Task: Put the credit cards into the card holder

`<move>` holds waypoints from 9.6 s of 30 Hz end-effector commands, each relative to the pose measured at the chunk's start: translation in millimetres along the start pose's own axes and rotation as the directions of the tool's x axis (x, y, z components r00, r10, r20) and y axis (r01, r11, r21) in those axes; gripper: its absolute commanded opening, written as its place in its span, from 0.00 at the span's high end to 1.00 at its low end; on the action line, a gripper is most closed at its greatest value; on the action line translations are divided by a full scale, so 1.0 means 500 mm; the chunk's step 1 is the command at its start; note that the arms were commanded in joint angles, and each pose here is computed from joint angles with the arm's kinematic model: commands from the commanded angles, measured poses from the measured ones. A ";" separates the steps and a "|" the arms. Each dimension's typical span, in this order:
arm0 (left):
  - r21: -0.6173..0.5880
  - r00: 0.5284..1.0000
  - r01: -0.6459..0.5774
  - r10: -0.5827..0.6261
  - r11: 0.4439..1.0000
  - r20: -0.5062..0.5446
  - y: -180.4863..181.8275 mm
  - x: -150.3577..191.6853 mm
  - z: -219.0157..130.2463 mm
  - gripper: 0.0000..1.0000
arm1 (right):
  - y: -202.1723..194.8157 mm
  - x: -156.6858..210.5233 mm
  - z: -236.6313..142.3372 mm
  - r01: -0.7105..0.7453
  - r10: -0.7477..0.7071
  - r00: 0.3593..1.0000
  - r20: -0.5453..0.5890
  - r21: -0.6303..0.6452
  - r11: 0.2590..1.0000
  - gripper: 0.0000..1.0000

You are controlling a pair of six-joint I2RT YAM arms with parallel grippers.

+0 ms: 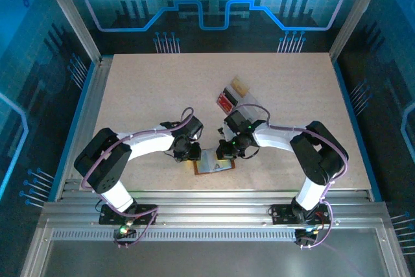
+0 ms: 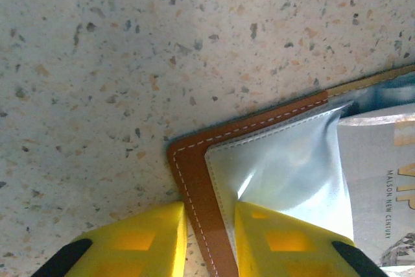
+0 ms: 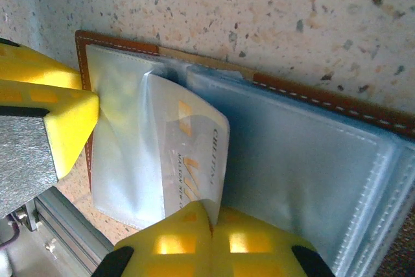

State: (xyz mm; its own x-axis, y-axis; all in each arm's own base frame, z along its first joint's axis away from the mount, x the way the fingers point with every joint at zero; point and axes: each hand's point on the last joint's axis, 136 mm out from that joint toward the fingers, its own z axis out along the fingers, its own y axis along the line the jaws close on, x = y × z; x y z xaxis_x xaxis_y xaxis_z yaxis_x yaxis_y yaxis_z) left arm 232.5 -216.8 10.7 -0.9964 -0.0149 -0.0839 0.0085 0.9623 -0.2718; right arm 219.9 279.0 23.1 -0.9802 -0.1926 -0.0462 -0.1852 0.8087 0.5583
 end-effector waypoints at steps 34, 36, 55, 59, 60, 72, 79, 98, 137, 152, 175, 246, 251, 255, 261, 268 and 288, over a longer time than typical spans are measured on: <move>-0.021 0.994 0.004 -0.007 1.000 -0.106 0.026 0.055 0.065 0.75 | -0.053 0.022 0.020 -0.009 0.024 0.994 -0.104 0.144 0.990 1.00; -0.021 0.994 0.005 -0.007 1.000 -0.107 0.027 0.055 0.065 0.75 | -0.055 0.017 0.022 -0.012 0.028 0.995 -0.097 0.152 0.988 1.00; -0.020 0.993 0.003 -0.005 1.000 -0.115 0.028 0.057 0.070 0.75 | -0.056 -0.016 0.026 -0.036 0.040 0.999 -0.021 0.190 0.981 1.00; -0.020 0.993 0.003 -0.005 1.000 -0.116 0.028 0.057 0.071 0.75 | -0.049 -0.015 0.034 -0.032 0.034 0.999 -0.006 0.196 0.980 1.00; -0.019 0.993 0.002 -0.005 1.000 -0.117 0.027 0.058 0.071 0.75 | -0.047 -0.015 0.037 -0.031 0.033 0.999 -0.007 0.194 0.981 1.00; -0.016 0.993 0.004 -0.006 1.000 -0.118 0.027 0.059 0.072 0.75 | -0.024 0.002 0.063 -0.023 0.026 1.000 -0.011 0.177 0.984 1.00; -0.009 0.993 0.006 -0.007 1.000 -0.117 0.023 0.058 0.073 0.75 | -0.004 0.007 0.059 -0.033 0.031 0.999 0.014 0.148 0.988 1.00; 0.009 0.994 0.012 -0.011 1.000 -0.111 0.013 0.053 0.070 0.75 | 0.035 0.015 0.061 0.039 -0.041 0.999 0.012 0.147 0.988 0.87; 0.009 0.993 0.011 -0.010 1.000 -0.116 0.018 0.060 0.074 0.75 | 0.043 -0.026 -0.004 0.167 -0.181 0.983 0.010 0.331 0.929 1.00; 0.013 0.993 0.019 -0.017 1.000 -0.117 0.021 0.064 0.078 0.75 | 0.068 -0.003 0.060 0.175 -0.170 0.985 -0.041 0.239 0.955 1.00; 0.018 0.993 0.027 -0.024 0.999 -0.119 0.023 0.068 0.084 0.71 | 0.018 -0.018 -0.046 0.197 -0.223 0.975 0.004 0.452 0.870 0.83; 0.163 0.983 0.170 -0.155 0.972 -0.102 -0.029 0.082 0.098 0.70 | 0.123 -0.056 0.018 0.009 -0.008 1.000 0.018 -0.037 0.999 0.76; 0.180 0.984 0.168 -0.153 0.969 -0.094 -0.032 0.083 0.086 0.67 | 0.138 -0.059 0.021 0.010 -0.008 1.000 0.030 -0.069 0.998 0.67; 0.176 0.985 0.161 -0.148 0.971 -0.088 -0.028 0.086 0.071 0.65 | 0.146 -0.073 0.015 0.014 -0.011 0.999 0.043 -0.061 0.998 0.65; 0.172 0.992 0.126 -0.122 0.977 -0.034 -0.018 0.090 0.015 0.58 | 0.155 -0.080 0.021 0.019 -0.018 0.999 0.037 -0.045 0.999 0.65; 0.144 0.994 0.101 -0.105 0.984 0.022 0.013 0.106 -0.042 0.52 | 0.182 -0.088 0.023 0.039 -0.038 0.998 0.046 -0.024 0.999 0.64; 0.255 0.973 0.073 -0.125 0.964 0.193 0.060 0.131 -0.175 0.25 | 0.178 -0.185 -0.152 0.118 -0.179 0.968 0.173 0.317 0.941 0.48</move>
State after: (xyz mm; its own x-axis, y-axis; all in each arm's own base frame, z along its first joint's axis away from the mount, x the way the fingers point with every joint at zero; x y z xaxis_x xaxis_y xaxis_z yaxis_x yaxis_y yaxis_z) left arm 167.3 -165.1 81.9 -0.9418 -0.2251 -0.2495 -0.0693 0.8567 -0.5112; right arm 287.4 380.2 126.7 -0.9301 -0.2393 -0.2785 -0.3418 0.8412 0.4189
